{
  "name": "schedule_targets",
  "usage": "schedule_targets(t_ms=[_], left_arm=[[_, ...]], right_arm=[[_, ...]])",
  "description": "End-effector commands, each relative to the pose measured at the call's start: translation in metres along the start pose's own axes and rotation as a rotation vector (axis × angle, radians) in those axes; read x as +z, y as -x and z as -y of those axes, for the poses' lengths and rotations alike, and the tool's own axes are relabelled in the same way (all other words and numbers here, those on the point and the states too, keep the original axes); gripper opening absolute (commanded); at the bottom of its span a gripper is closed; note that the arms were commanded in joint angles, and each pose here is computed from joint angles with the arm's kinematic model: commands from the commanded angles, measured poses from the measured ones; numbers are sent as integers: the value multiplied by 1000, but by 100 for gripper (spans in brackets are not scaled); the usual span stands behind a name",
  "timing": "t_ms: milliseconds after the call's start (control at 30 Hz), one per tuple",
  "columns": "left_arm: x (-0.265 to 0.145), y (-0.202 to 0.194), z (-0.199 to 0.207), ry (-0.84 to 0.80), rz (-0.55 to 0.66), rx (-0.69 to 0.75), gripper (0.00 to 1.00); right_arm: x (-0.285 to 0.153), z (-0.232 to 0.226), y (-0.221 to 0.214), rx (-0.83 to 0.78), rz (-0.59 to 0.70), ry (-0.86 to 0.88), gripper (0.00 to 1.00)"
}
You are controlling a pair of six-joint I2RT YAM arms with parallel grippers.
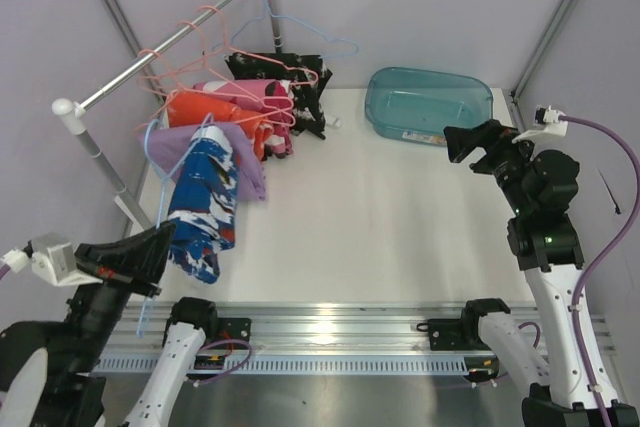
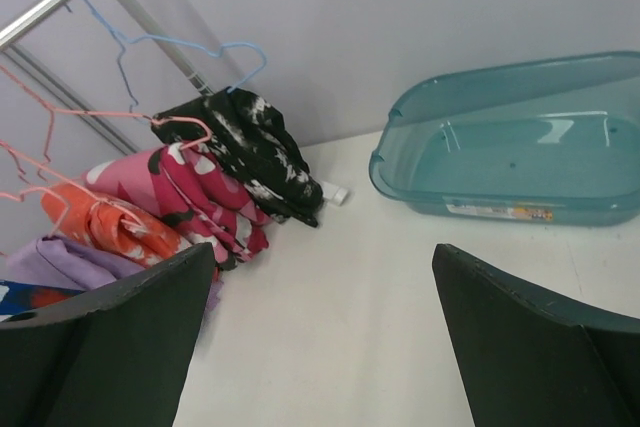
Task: Remove the trousers from the hanger
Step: Grab a hanger with trousers on it with the left arm, then remove the trousers from the hanger
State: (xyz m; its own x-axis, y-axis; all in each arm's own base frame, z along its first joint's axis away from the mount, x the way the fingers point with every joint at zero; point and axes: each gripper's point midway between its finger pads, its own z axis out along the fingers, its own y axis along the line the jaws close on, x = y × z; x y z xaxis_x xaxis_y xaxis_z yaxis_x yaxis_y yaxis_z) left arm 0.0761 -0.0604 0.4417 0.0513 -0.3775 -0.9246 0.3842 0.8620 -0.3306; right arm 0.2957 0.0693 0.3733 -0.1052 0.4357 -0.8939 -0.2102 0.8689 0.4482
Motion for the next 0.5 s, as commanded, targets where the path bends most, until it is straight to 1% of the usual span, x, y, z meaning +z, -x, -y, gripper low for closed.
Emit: schedule_targets(t_ms=[0, 133, 200, 233, 300, 333, 400, 433, 467], left_arm=[[-35, 59, 66, -306, 214, 52, 0], [-35, 49, 77, -383, 182, 28, 0], [-23, 38, 80, -427, 131, -7, 0], [-19, 34, 86, -477, 119, -4, 0], [-12, 34, 89, -505, 114, -28, 0], [-2, 33, 88, -506, 105, -33, 0], [7, 37, 90, -525, 105, -36, 0], [19, 35, 89, -529, 84, -41, 0], [22, 36, 94, -556, 77, -47, 0]], right_arm=[[-16, -27, 29, -25, 69, 84, 99], [-21, -31, 26, -32, 54, 109, 99], [-22, -36, 24, -48, 39, 137, 99], [-22, -40, 20, -62, 18, 163, 99], [-23, -43, 16, -69, 3, 183, 99], [-22, -43, 14, -69, -6, 189, 99], [-22, -49, 8, -72, -23, 228, 99], [-22, -53, 7, -72, -26, 247, 99], [-22, -58, 6, -78, -29, 276, 99]])
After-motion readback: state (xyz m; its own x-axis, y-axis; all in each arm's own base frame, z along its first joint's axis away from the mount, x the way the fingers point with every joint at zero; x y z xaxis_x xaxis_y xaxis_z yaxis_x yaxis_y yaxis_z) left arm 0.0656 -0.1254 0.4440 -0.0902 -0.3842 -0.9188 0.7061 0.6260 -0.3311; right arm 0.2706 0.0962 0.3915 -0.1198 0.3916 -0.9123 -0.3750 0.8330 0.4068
